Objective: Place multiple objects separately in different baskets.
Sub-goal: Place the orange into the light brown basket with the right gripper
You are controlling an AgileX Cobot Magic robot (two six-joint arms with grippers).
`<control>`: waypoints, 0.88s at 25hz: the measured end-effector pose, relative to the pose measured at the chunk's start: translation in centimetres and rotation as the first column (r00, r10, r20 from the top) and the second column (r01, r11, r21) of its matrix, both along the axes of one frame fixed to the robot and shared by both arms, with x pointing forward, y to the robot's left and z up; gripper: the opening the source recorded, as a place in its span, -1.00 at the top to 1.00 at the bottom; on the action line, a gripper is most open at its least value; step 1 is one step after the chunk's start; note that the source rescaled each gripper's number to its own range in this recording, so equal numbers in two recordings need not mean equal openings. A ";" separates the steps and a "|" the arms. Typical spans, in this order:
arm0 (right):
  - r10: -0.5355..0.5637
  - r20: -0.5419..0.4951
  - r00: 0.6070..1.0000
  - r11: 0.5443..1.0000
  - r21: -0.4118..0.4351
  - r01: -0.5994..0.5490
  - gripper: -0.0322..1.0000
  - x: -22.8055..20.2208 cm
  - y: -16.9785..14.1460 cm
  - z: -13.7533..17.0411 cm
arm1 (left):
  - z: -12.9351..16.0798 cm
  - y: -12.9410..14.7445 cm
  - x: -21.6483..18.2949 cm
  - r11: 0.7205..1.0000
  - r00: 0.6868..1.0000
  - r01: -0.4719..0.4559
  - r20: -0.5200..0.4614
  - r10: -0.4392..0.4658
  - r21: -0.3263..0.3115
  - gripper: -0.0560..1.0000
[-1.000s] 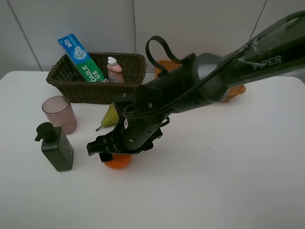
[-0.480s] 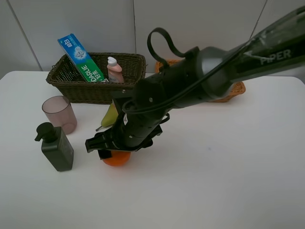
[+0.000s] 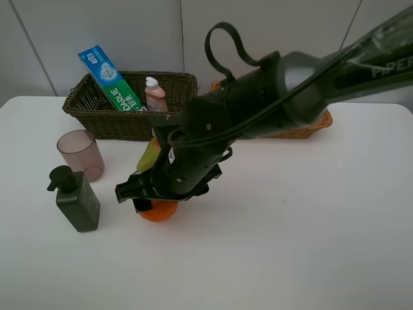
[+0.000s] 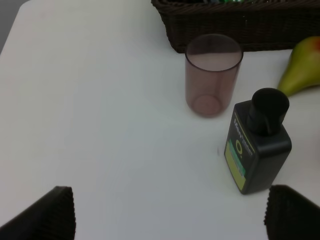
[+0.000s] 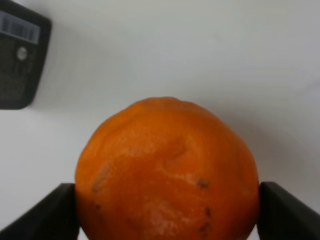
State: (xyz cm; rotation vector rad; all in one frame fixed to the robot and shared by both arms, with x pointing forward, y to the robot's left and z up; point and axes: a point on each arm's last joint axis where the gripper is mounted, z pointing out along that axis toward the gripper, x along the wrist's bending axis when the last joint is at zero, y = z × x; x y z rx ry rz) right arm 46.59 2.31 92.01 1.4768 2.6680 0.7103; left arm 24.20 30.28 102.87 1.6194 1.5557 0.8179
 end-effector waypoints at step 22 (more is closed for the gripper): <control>-0.033 0.189 0.981 0.999 0.027 0.029 -0.22 2.9 -4.7 7.7 | 0.0 0.0 0.0 1.000 1.000 0.000 0.000 0.000 0.000 -1.00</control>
